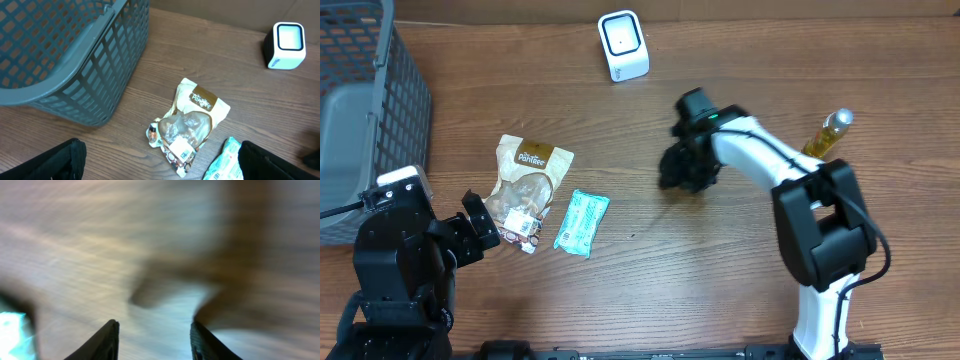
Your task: Scan the item barcode
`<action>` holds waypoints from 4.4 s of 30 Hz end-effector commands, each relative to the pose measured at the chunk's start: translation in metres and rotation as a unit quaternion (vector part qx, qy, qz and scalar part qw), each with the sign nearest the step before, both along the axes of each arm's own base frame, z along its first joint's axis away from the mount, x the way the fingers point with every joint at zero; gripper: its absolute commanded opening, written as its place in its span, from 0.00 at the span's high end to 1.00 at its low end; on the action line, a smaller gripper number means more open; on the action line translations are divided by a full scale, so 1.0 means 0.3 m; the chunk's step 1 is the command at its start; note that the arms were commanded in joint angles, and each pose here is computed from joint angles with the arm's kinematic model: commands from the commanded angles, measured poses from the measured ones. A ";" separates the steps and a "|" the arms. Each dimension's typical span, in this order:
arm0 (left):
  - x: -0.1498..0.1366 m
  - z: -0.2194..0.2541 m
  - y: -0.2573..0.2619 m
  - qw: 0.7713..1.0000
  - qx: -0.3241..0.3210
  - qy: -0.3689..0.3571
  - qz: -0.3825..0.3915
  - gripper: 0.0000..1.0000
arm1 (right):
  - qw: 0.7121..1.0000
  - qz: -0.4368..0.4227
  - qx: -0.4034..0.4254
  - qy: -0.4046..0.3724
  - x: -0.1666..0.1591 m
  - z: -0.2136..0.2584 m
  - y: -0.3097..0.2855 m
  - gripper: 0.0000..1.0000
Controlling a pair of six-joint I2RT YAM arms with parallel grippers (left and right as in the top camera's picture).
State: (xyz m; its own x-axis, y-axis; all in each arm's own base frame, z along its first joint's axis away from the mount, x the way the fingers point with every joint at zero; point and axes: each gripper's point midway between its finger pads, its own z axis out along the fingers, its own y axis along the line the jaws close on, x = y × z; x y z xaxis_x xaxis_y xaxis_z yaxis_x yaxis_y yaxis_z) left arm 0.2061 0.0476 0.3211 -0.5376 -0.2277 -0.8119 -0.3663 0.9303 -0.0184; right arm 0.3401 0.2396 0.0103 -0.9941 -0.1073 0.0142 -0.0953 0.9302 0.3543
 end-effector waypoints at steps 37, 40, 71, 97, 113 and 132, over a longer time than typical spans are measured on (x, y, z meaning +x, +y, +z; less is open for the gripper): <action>-0.005 0.011 0.010 1.000 0.002 -0.005 0.008 0.00 | 0.992 0.079 0.048 -0.088 -0.131 -0.005 0.376 0.41; -0.005 0.011 0.010 1.000 0.002 -0.005 0.008 0.00 | 0.992 0.079 0.048 -0.088 -0.131 -0.005 0.376 0.49; -0.005 0.011 0.010 1.000 0.002 -0.005 0.008 0.00 | 0.993 0.077 0.039 -0.084 -0.136 -0.010 0.365 0.63; -0.005 0.011 0.010 1.000 0.002 -0.005 0.008 0.00 | 0.996 0.040 0.040 -0.062 -0.182 -0.042 0.369 0.96; -0.005 0.011 0.010 1.000 0.002 -0.005 0.008 0.00 | 0.995 -0.071 -0.045 -0.051 -0.056 0.068 0.030 0.96; -0.005 0.011 0.010 1.000 0.002 -0.005 0.008 0.00 | 0.999 -0.013 0.041 -0.016 -0.208 0.231 0.156 0.96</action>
State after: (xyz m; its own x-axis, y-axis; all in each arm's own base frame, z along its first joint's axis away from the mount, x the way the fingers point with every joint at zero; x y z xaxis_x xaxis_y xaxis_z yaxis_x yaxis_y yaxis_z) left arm 0.2061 0.0476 0.3211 -0.5376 -0.2277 -0.8119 -0.3663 0.9303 -0.0184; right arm 0.2970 0.2708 0.0768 -0.9987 -0.0244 -0.0455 -0.0405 0.9172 0.3965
